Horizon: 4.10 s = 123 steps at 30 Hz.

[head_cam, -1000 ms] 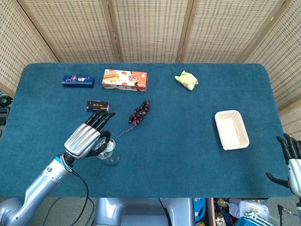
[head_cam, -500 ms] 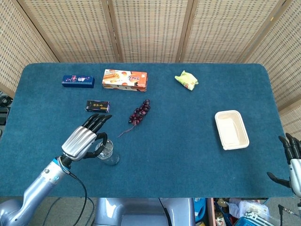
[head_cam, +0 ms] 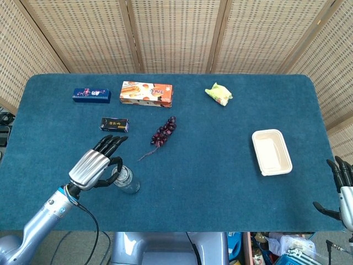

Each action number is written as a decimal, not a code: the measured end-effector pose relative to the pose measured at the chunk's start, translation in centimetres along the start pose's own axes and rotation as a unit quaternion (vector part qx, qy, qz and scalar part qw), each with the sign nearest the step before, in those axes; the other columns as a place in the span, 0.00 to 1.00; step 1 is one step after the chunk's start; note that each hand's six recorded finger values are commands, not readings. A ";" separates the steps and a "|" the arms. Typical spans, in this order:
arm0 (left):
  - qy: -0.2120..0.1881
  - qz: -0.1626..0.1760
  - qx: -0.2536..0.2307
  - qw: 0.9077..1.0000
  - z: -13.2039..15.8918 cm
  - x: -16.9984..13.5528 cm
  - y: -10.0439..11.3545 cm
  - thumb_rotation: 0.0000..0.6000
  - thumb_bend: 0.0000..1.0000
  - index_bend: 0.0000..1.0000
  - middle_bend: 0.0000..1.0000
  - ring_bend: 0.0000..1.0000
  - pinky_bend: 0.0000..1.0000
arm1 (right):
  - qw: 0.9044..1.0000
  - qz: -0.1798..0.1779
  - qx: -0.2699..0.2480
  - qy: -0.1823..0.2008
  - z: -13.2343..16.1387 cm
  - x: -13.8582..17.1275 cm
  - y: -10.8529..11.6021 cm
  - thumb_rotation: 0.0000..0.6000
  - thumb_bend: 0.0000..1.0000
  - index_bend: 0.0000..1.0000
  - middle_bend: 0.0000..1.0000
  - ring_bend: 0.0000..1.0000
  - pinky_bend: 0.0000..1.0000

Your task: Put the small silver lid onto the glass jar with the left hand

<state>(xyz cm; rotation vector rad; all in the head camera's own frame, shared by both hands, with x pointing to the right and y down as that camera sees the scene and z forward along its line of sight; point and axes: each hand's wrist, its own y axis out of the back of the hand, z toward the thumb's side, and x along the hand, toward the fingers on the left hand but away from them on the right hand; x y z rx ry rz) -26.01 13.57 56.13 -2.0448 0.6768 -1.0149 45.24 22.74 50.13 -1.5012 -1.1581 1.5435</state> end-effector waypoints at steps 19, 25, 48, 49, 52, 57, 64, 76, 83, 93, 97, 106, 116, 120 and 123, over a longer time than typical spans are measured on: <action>0.008 -0.005 0.016 1.000 -0.4 -0.2 0.0 1.00 0.23 0.00 0.00 0.00 0.00 | 1.000 0.001 -0.002 -0.001 -0.1 0.0 0.1 1.00 0.00 0.00 0.00 0.00 0.00; 0.010 0.021 0.007 1.000 -0.7 -0.7 1.5 1.00 0.23 0.00 0.00 0.00 0.00 | 1.000 0.002 -0.001 0.000 -0.1 0.0 0.0 1.00 0.00 0.00 0.00 0.00 0.00; -0.007 -0.035 0.060 0.998 -0.7 -5.0 -0.4 1.00 0.86 0.35 0.00 0.00 0.00 | 1.000 0.006 0.001 0.003 0.2 0.1 -0.2 1.00 0.00 0.00 0.00 0.00 0.00; -0.008 -0.036 0.061 0.997 -0.6 -5.0 -0.5 1.00 0.86 0.35 0.00 0.00 0.00 | 1.000 0.006 0.000 0.002 0.2 0.0 -0.2 1.00 0.00 0.00 0.00 0.00 0.00; -0.009 -0.038 0.065 0.997 -0.4 -4.9 -0.8 1.00 0.86 0.35 0.00 0.00 0.00 | 1.000 0.006 -0.001 0.002 0.1 0.0 -0.1 1.00 0.00 0.00 0.00 0.00 0.00; -0.006 -0.037 0.063 0.997 -0.4 -4.8 -0.9 1.00 0.86 0.35 0.00 0.00 0.00 | 1.000 0.004 -0.003 0.002 0.1 0.1 0.0 1.00 0.00 0.00 0.00 0.00 0.00; -0.007 -0.046 0.070 0.996 -0.2 -4.8 -1.5 1.00 0.86 0.35 0.00 0.00 0.00 | 1.000 0.005 -0.003 0.004 0.1 0.1 0.1 1.00 0.00 0.00 0.00 0.00 0.00; -0.003 -0.050 0.076 0.996 -0.1 -4.4 -2.0 1.00 0.86 0.36 0.00 0.00 0.00 | 1.000 0.005 -0.003 0.002 0.1 0.1 0.1 1.00 0.00 0.00 0.00 0.00 0.00; 0.004 -0.051 0.090 0.995 -0.4 -4.5 -2.0 1.00 0.88 0.38 0.00 0.00 0.00 | 1.000 0.005 -0.003 0.002 0.1 0.1 0.0 1.00 0.00 0.00 0.00 0.00 0.00; 0.006 -0.061 0.096 0.993 -0.3 -4.2 -2.7 1.00 0.88 0.38 0.00 0.00 0.00 | 1.000 0.004 -0.002 0.001 0.0 0.0 0.0 1.00 0.00 0.00 0.00 0.00 0.00; 0.004 -0.055 0.089 0.995 -0.2 -4.2 -2.4 1.00 0.88 0.38 0.00 0.00 0.00 | 1.000 0.004 -0.003 0.001 0.0 0.0 0.0 1.00 0.00 0.00 0.00 0.00 0.00; -0.005 0.001 0.063 0.998 -0.1 -4.9 0.5 1.00 0.86 0.20 0.00 0.00 0.00 | 1.000 0.006 -0.003 0.002 0.1 0.0 0.0 1.00 0.00 0.00 0.00 0.00 0.00; 0.082 0.067 0.067 0.992 -3.7 -8.9 3.0 1.00 0.14 0.00 0.00 0.00 0.00 | 1.000 0.005 -0.003 0.002 0.1 0.1 0.0 1.00 0.00 0.00 0.00 0.00 0.00; 0.174 0.113 0.078 0.975 -7.0 -13.6 3.2 1.00 0.14 0.00 0.00 0.00 0.00 | 1.000 0.004 -0.002 0.005 0.3 0.2 0.1 1.00 0.00 0.00 0.00 0.00 0.00; 0.242 0.123 0.085 0.959 -9.4 -17.6 2.2 1.00 0.14 0.00 0.00 0.00 0.00 | 1.000 0.004 -0.001 0.006 0.4 0.3 0.0 1.00 0.00 0.00 0.00 0.00 0.00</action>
